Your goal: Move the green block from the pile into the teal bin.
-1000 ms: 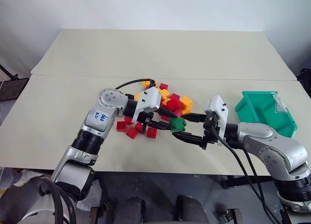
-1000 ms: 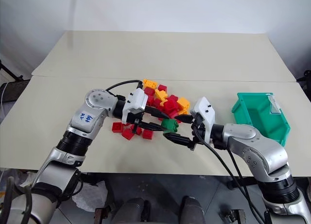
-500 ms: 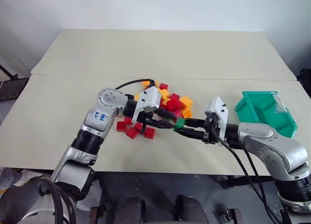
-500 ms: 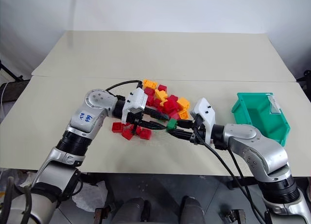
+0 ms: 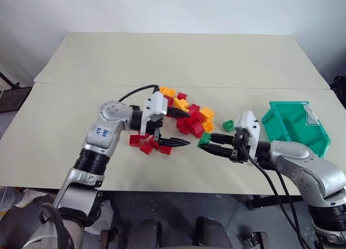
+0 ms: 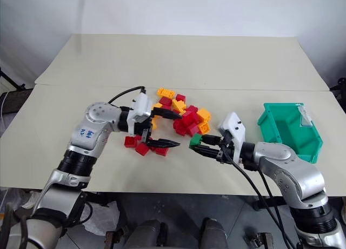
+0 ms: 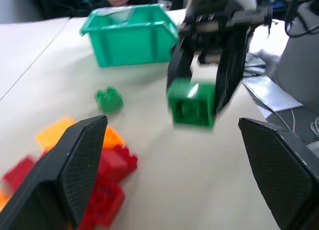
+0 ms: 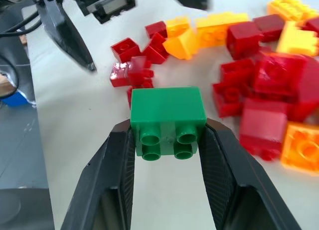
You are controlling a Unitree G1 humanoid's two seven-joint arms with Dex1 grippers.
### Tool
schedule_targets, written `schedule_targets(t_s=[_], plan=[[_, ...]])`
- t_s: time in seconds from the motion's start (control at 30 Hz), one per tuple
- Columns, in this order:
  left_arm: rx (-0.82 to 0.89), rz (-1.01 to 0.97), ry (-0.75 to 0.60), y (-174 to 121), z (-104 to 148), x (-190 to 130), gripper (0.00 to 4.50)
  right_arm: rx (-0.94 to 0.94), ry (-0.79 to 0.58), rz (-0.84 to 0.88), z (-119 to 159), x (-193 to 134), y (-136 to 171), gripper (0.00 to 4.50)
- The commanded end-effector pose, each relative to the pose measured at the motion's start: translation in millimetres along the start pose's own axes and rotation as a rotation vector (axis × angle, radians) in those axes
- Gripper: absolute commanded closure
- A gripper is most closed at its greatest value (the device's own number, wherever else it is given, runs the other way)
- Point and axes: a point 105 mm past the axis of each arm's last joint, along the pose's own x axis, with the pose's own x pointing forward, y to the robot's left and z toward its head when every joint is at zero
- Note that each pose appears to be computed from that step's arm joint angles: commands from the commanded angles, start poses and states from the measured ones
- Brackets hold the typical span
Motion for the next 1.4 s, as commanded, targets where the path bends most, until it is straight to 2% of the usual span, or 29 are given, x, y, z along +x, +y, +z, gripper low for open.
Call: schedule_targets(t_s=[0.03,0.2,0.37,0.43,0.63,0.87,1.03,1.17,1.33,1.4], plan=[[0.039,0.045,-0.036,-5,6,-16,0.06,-0.099,-0.101,-0.066,21,-24,-4,3.06],[0.025,0.194,-0.06,-13,-6,-41,0.0,-0.183,-0.247,-0.292,32,-73,-23,3.06],[-0.017,0.324,-0.1,-31,-13,-61,0.0,-0.213,-0.237,-0.569,26,-131,-43,3.06],[-0.032,0.355,-0.109,-36,-14,-63,0.0,-0.209,-0.22,-0.625,22,-143,-47,3.06],[-0.09,0.447,-0.138,-47,-20,-62,0.0,-0.191,-0.194,-0.842,14,-175,-74,3.06],[-0.09,0.504,-0.17,-49,-14,-54,0.0,-0.084,-0.174,-0.933,3,-186,-106,3.06],[-0.091,0.523,-0.163,-50,-14,-55,0.0,-0.025,-0.156,-0.946,-4,-191,-114,3.06],[-0.089,0.537,-0.161,-48,-14,-55,0.0,-0.028,-0.144,-0.897,-1,-186,-114,1.75],[-0.09,0.544,-0.145,-49,-16,-58,0.0,-0.095,-0.196,-0.863,16,-187,-109,0.03],[-0.088,0.541,-0.133,-50,-18,-61,0.0,-0.102,-0.201,-0.818,18,-183,-103,0.03]])
